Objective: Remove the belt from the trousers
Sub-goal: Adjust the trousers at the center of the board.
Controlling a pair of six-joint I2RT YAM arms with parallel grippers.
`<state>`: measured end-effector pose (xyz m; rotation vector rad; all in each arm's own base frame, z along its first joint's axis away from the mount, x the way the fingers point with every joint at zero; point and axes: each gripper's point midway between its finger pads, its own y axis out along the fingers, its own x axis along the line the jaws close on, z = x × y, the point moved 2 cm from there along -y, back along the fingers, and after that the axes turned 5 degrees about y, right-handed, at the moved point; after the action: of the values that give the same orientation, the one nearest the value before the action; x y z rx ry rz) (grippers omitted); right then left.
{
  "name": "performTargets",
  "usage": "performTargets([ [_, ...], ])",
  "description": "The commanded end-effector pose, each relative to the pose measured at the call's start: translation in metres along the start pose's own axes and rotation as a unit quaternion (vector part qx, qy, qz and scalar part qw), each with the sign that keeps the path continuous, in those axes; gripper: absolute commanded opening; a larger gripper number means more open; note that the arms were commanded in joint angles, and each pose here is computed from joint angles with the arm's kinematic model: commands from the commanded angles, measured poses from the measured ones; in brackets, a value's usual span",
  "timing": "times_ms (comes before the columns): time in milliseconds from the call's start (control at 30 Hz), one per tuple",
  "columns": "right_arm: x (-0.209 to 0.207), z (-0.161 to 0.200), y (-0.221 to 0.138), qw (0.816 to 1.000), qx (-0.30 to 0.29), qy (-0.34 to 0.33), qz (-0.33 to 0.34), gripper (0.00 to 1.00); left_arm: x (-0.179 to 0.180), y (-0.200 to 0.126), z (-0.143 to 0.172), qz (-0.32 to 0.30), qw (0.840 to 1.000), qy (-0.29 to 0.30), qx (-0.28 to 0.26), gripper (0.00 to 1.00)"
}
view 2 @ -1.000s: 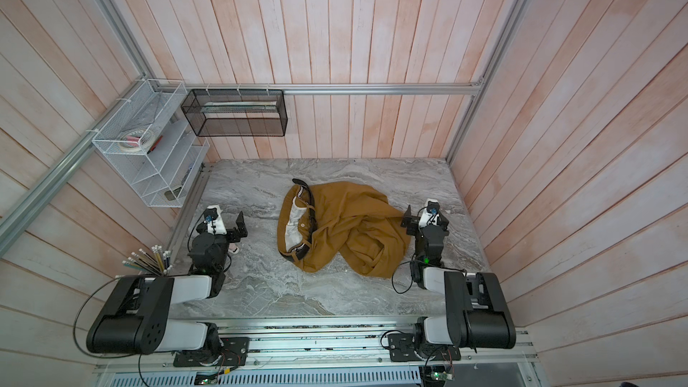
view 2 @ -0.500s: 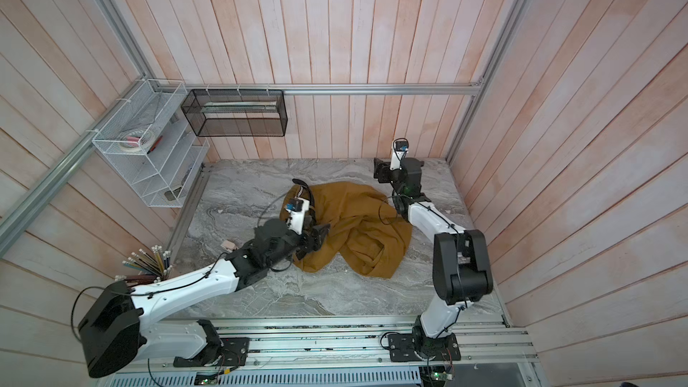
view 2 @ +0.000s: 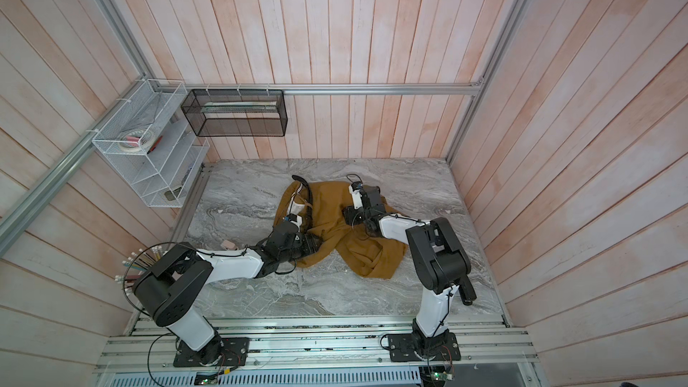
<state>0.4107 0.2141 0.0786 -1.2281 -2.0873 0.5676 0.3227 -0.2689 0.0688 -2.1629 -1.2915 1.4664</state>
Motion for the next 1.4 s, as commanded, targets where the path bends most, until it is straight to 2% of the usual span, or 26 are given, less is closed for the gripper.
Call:
performTargets([
  [0, -0.006, 0.024, -0.008, 1.0, 0.015, 0.019, 0.008, 0.51, 0.041, 0.005, -0.003, -0.037, 0.997, -0.044, 0.046, 0.62],
  [167, 0.018, 0.06, -0.014, 0.999, 0.043, -0.009, -0.009, 0.49, 0.072, -0.012, -0.041, -0.059, 0.997, -0.049, 0.005, 0.62],
  [367, 0.071, 0.086, -0.02, 0.996, 0.044, -0.015, -0.07, 0.46, 0.073, -0.007, -0.065, -0.057, 0.998, -0.003, 0.015, 0.64],
  [500, 0.095, 0.068, -0.032, 0.996, 0.01, -0.029, -0.083, 0.49, 0.055, -0.008, -0.077, -0.04, 0.998, 0.041, 0.022, 0.64],
  [567, 0.086, 0.046, -0.044, 0.998, -0.019, -0.018, -0.049, 0.51, 0.036, -0.02, -0.086, -0.037, 0.995, 0.093, 0.014, 0.64],
  [633, 0.074, 0.024, -0.058, 0.999, -0.044, -0.01, -0.028, 0.54, 0.014, -0.038, -0.096, -0.035, 0.987, 0.155, -0.001, 0.65],
  [733, 0.063, -0.006, -0.082, 0.996, -0.08, 0.002, -0.036, 0.57, -0.008, -0.069, -0.112, -0.04, 0.971, 0.234, -0.032, 0.69],
  [867, 0.063, -0.027, -0.106, 0.992, -0.118, -0.013, -0.052, 0.6, -0.008, -0.088, -0.134, -0.077, 0.947, 0.305, -0.058, 0.74],
  [1033, 0.06, -0.022, -0.1, 0.994, -0.103, -0.021, -0.043, 0.61, 0.008, -0.065, -0.149, -0.113, 0.93, 0.349, -0.021, 0.74],
  [1100, 0.06, -0.017, -0.094, 0.995, -0.083, -0.022, -0.043, 0.61, 0.017, -0.05, -0.151, -0.13, 0.92, 0.37, 0.007, 0.69],
  [1200, 0.062, -0.011, -0.091, 0.996, -0.072, -0.023, -0.054, 0.61, 0.038, -0.031, -0.153, -0.169, 0.9, 0.398, 0.056, 0.57],
  [1267, 0.062, -0.007, -0.092, 0.995, -0.073, -0.019, -0.059, 0.61, 0.051, -0.023, -0.152, -0.185, 0.89, 0.41, 0.078, 0.57],
  [1367, 0.061, -0.004, -0.092, 0.995, -0.076, -0.019, -0.059, 0.61, 0.067, -0.011, -0.146, -0.184, 0.888, 0.41, 0.102, 0.58],
])
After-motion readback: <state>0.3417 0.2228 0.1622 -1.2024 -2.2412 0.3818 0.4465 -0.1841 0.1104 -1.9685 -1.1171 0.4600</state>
